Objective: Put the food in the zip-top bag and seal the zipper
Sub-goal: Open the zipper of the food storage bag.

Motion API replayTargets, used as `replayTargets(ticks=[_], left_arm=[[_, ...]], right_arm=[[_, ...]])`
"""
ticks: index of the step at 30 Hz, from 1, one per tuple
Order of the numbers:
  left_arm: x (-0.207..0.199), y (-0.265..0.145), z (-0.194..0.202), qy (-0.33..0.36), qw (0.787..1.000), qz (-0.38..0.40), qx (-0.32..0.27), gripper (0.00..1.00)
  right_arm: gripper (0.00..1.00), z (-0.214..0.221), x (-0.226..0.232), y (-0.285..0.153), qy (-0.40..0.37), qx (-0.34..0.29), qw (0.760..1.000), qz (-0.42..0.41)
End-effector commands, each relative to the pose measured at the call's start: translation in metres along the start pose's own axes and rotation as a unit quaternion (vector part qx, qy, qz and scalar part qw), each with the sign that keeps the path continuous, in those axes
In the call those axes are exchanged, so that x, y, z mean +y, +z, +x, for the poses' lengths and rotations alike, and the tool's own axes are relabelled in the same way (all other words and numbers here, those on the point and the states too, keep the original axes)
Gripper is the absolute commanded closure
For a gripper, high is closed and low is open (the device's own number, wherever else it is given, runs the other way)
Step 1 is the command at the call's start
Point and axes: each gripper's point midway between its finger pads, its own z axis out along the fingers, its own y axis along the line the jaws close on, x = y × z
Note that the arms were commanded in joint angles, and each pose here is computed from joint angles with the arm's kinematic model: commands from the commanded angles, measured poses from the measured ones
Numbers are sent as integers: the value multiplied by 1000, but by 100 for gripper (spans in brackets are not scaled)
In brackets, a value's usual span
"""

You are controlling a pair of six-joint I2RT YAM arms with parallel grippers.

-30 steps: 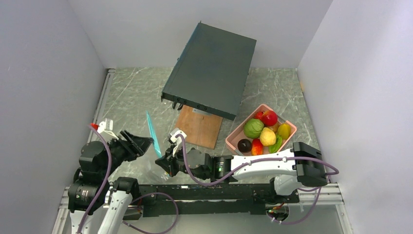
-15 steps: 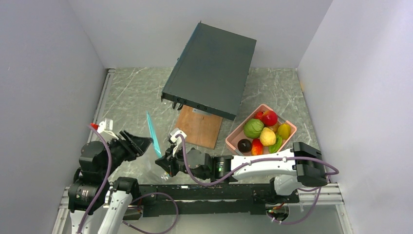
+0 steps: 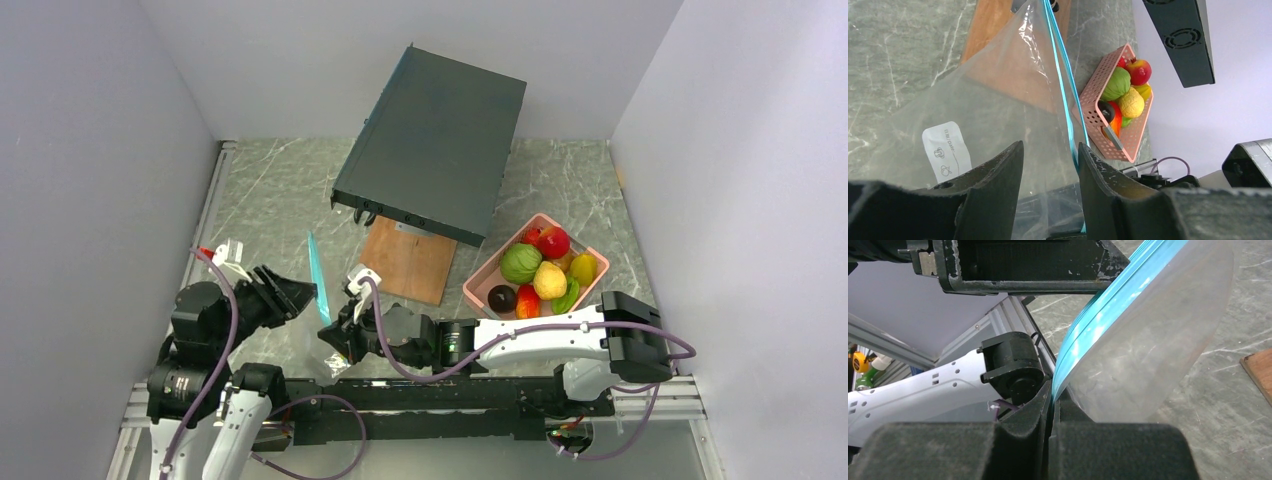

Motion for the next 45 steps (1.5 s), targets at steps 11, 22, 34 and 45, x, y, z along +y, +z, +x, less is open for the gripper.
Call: replayTargets(ticks=[11,22,34,45], left_arm=[[-26,6,-3,21,997,69,16,74],[32,-50,-86,204,948,-244,-21,100],[37,41,12,93,979,-105,147,100],[20,62,55,29,985,2,169,100]], right_arm=[[100,-20,6,5,-23,-10,1000,3],[20,-29,-2,-12,-1,11,999,37],[19,-23,-75,-35,97,13,984,150],[27,-8,-95,-31,170,6,967,191]])
